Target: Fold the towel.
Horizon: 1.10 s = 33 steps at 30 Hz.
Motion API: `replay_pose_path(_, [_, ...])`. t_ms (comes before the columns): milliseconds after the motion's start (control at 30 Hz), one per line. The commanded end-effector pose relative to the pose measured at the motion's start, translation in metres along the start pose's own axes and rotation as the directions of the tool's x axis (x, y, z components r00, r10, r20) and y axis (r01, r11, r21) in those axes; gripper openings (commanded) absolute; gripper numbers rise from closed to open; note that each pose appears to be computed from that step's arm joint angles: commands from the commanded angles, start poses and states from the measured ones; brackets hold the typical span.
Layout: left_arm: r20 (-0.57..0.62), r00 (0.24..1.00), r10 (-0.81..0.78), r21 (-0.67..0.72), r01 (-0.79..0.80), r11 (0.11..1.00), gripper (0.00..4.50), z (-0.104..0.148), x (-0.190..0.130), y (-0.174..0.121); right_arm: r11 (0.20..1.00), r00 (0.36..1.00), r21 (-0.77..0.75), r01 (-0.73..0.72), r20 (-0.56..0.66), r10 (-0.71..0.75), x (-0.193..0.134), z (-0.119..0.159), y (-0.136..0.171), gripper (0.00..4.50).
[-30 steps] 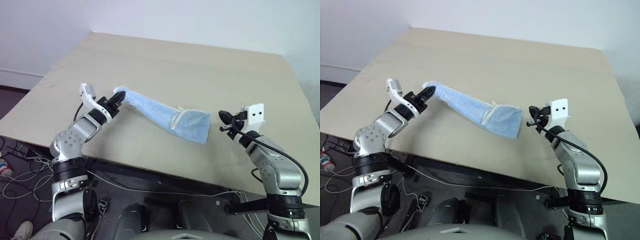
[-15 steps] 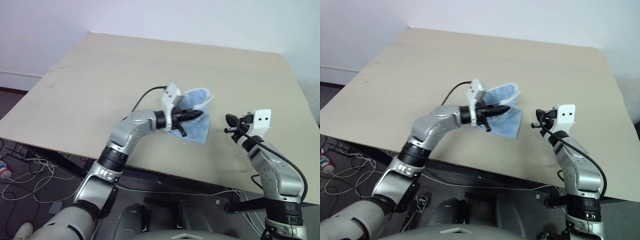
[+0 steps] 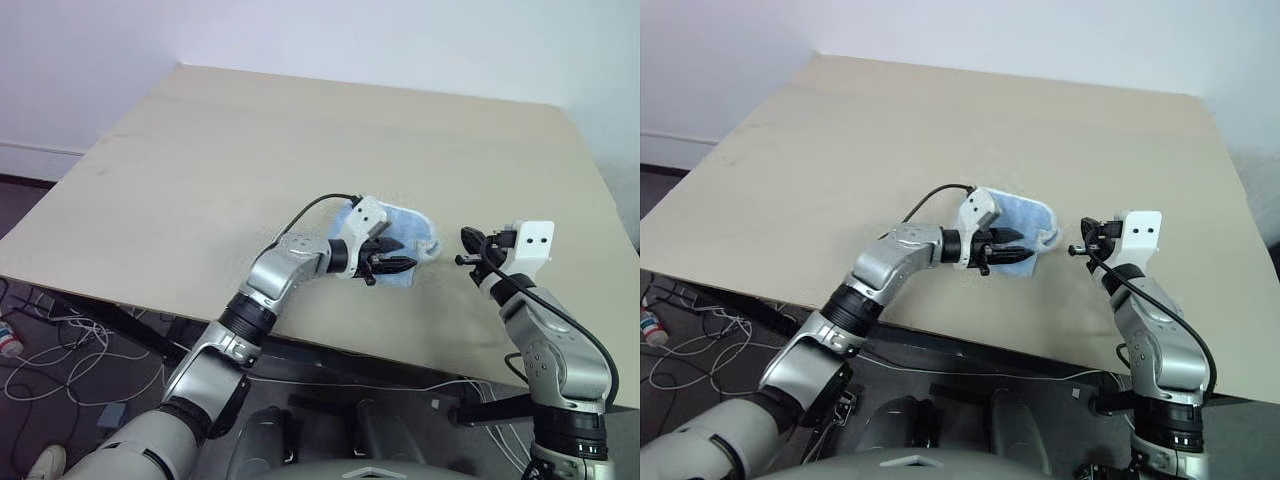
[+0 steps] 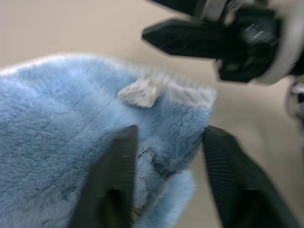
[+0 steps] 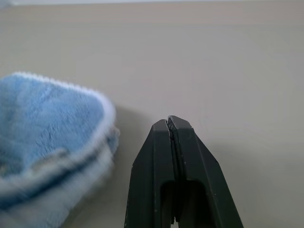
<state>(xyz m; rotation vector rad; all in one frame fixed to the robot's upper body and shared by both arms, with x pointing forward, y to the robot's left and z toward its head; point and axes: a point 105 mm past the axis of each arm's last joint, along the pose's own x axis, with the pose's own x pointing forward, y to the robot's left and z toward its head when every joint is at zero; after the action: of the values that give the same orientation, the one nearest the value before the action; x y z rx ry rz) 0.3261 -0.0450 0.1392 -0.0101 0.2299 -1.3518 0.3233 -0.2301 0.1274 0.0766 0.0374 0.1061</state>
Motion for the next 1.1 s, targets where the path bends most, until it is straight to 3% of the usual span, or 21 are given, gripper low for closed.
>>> replay_pose_path(33, [0.113,0.993,-0.024,-0.014,0.026,1.0,3.35,0.025,-0.019,-0.004,0.997,0.995,-0.064,-0.048,0.081,0.053,0.0,0.029,0.01,0.0])
replay_pose_path(133, [0.158,0.982,0.099,-0.025,-0.096,0.995,3.18,0.031,-0.037,0.019,0.99,0.991,-0.114,-0.084,0.092,0.095,0.002,0.038,0.019,0.0])
replay_pose_path(300, [0.125,0.964,0.234,0.082,-0.245,0.966,1.71,0.02,-0.044,0.044,0.963,0.971,-0.159,-0.218,0.065,0.23,0.006,0.04,0.049,0.0])
replay_pose_path(467, [0.022,0.961,0.277,0.098,-0.278,0.956,0.03,-0.014,-0.032,0.057,0.94,0.952,-0.152,-0.306,-0.035,0.305,0.023,0.012,0.077,0.0])
replay_pose_path(633, [-0.095,0.953,0.287,0.114,-0.276,0.954,0.03,-0.051,-0.026,0.062,0.946,0.94,-0.118,-0.303,-0.202,0.276,0.029,-0.043,0.076,0.0])
replay_pose_path(733, [-0.107,0.947,0.302,0.114,-0.29,0.95,0.03,-0.059,-0.028,0.065,0.942,0.93,-0.144,-0.304,-0.258,0.261,0.026,-0.062,0.073,0.0])
replay_pose_path(900, [0.074,0.943,0.324,0.002,-0.325,0.946,0.03,-0.025,-0.043,0.072,0.945,0.952,-0.141,-0.294,-0.132,0.277,0.02,-0.032,0.071,0.0])
replay_pose_path(1000, [0.137,0.906,0.4,0.008,-0.405,0.914,0.0,-0.005,-0.073,0.089,0.951,0.956,-0.09,-0.295,-0.044,0.292,0.008,0.0,0.061,0.57])
replay_pose_path(1100, [0.103,0.86,0.499,0.107,-0.509,0.854,0.0,-0.006,-0.106,0.11,0.944,0.945,0.066,-0.324,-0.026,0.326,-0.007,0.009,0.05,1.55])
